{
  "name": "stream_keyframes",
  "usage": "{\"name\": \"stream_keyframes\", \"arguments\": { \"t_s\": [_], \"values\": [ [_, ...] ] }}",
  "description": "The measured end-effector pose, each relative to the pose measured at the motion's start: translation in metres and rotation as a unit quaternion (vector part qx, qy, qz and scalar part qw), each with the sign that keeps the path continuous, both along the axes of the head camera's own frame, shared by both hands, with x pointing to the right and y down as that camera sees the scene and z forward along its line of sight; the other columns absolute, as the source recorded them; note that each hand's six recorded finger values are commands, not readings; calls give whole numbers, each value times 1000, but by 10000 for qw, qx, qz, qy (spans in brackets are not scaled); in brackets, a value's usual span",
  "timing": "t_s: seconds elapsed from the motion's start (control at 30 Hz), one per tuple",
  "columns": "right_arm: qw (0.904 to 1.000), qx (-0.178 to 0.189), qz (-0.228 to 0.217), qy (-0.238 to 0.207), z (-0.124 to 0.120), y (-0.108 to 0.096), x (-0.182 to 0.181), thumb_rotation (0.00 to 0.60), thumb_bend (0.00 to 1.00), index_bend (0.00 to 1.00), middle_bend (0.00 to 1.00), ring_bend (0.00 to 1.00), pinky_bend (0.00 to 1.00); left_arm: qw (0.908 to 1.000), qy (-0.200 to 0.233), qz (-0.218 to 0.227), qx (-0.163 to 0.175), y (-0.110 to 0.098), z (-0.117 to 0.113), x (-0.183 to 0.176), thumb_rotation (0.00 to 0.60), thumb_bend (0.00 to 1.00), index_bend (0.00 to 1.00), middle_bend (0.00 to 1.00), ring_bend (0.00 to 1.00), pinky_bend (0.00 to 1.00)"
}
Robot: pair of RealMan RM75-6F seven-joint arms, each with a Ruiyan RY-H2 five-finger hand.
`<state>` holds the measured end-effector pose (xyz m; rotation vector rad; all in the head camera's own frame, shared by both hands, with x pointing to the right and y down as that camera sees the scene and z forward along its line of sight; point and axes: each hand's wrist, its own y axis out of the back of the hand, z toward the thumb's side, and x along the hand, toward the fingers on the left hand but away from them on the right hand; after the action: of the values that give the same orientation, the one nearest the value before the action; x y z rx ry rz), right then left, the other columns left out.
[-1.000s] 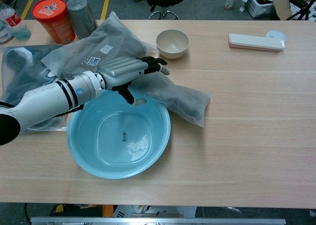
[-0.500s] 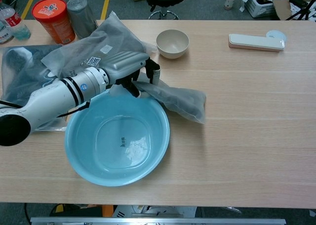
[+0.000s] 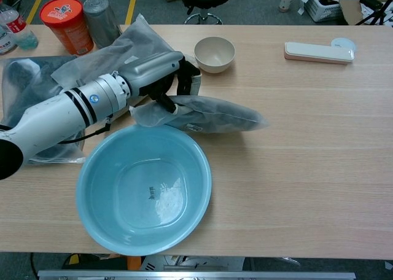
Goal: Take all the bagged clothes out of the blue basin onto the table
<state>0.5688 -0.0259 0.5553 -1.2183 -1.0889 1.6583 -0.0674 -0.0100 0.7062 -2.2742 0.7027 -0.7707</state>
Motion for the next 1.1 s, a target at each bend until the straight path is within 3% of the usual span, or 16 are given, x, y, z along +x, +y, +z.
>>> {"name": "stream_keyframes", "arguments": {
  "t_s": [0.23,0.43,0.87,0.93,0.97,1.03,1.1],
  "values": [
    [10000,32,4,10,-2,0,0,600,247,373,513,379,522,9979,586,-263,-121,-5,-17,2,600,287,670,677,545,714],
    [10000,20,36,7,-1,2,2,600,247,373,513,379,522,9940,949,-412,-348,-4,-19,13,600,287,664,670,545,714],
    [10000,8,59,29,-1,1,5,600,247,373,513,379,522,9910,1061,-762,-279,-23,-9,47,600,287,655,660,534,714],
    [10000,13,73,30,-1,1,6,600,247,373,513,379,522,9914,1018,-784,-254,-26,-8,52,600,287,617,618,502,702],
    [10000,13,73,31,-1,1,6,600,247,373,513,379,522,9918,987,-774,-244,-27,-6,54,600,286,549,540,439,657],
    [10000,10,68,31,-1,1,5,600,247,373,513,379,522,9930,907,-705,-274,-26,-3,57,600,279,373,339,263,497],
    [10000,11,69,31,-2,1,6,600,247,373,513,379,522,9941,818,-620,-356,-25,0,60,600,239,156,100,57,251]
  ]
}}
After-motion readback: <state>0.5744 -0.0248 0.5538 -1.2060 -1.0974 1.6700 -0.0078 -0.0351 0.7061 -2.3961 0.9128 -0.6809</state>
